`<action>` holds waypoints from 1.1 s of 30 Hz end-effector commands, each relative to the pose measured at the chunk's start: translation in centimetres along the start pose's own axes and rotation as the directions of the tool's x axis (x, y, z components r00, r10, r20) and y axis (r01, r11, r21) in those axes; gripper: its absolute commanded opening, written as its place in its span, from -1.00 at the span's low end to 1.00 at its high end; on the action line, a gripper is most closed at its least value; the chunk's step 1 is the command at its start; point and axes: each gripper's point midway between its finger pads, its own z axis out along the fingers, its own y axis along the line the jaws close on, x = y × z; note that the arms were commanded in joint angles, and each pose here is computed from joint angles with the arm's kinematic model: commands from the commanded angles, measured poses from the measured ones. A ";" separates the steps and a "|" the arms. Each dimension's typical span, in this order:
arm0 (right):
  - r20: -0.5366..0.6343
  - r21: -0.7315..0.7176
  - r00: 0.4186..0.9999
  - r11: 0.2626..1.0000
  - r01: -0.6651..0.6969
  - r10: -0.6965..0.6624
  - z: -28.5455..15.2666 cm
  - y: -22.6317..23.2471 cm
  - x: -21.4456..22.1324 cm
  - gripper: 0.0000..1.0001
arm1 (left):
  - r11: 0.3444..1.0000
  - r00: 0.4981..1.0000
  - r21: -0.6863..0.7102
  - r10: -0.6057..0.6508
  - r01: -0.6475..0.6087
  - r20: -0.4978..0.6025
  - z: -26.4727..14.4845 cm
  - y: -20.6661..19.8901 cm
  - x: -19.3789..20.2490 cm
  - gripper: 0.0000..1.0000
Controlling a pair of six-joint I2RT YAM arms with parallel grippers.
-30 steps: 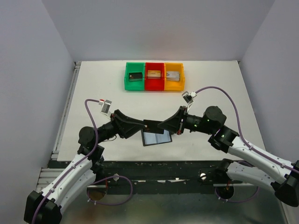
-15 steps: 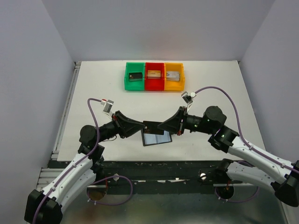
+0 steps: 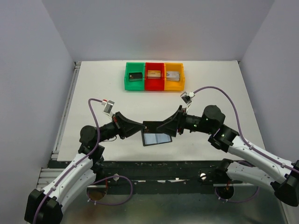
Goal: Take the credit cards out of the card holder
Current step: Place the credit card at the center of the board.
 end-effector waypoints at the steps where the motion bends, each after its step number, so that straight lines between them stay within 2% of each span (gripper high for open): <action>1: 0.009 0.132 1.000 0.991 -0.011 0.010 -1.2 -1.2 -0.8 0.99 | 0.994 1.000 -0.109 -0.010 0.011 0.012 -0.6 2.2 -0.1 -1.00; 4: 0.003 0.289 1.000 0.957 0.003 -0.004 -3.5 -3.2 -0.3 0.99 | 0.950 0.998 -0.310 -0.006 0.023 0.055 -1.5 5.9 -1.5 -1.00; 7: -0.010 0.407 1.000 0.913 0.027 -0.025 -5.9 -4.6 0.3 0.99 | 0.836 0.994 -0.541 -0.045 0.094 0.103 -3.5 10.7 -2.9 -1.00; 9: -0.008 0.456 0.999 0.889 0.032 -0.032 -7.0 -5.5 0.7 1.00 | 0.733 0.985 -0.661 -0.077 0.162 0.155 -5.5 14.2 -4.3 -1.00; 11: -0.005 0.495 1.000 0.868 0.022 -0.023 -7.7 -6.4 1.4 1.00 | 0.558 0.966 -0.789 -0.151 0.258 0.209 -8.8 18.5 -5.0 -1.00; 13: -0.026 0.506 0.999 0.862 0.030 -0.020 -7.9 -7.1 2.2 1.00 | 0.498 0.946 -0.804 -0.189 0.324 0.264 -11.4 21.0 -6.7 -1.00; 15: -0.061 0.495 0.998 0.868 0.042 -0.014 -7.7 -7.3 3.0 0.99 | 0.489 0.933 -0.794 -0.202 0.361 0.299 -12.8 22.5 -8.5 -1.00; 17: -0.099 0.473 0.995 0.880 0.049 -0.003 -7.5 -7.3 3.9 0.99 | 0.511 0.939 -0.788 -0.188 0.344 0.287 -13.5 23.4 -10.4 -1.00; 20: -0.122 0.447 0.993 0.893 0.055 0.000 -7.2 -7.3 4.7 1.00 | 0.527 0.945 -0.787 -0.224 0.322 0.237 -13.7 25.3 -12.1 -1.00; 24: -0.157 0.425 0.988 0.903 0.066 0.001 -6.7 -7.5 5.3 0.99 | 0.510 0.952 -0.810 -0.240 0.290 0.190 -14.1 27.6 -13.6 -1.00; 33: -0.205 0.441 0.979 0.893 0.090 0.003 -6.7 -8.8 6.7 1.00 | 0.463 0.954 -0.865 -0.295 0.195 0.058 -16.0 32.0 -14.1 -1.00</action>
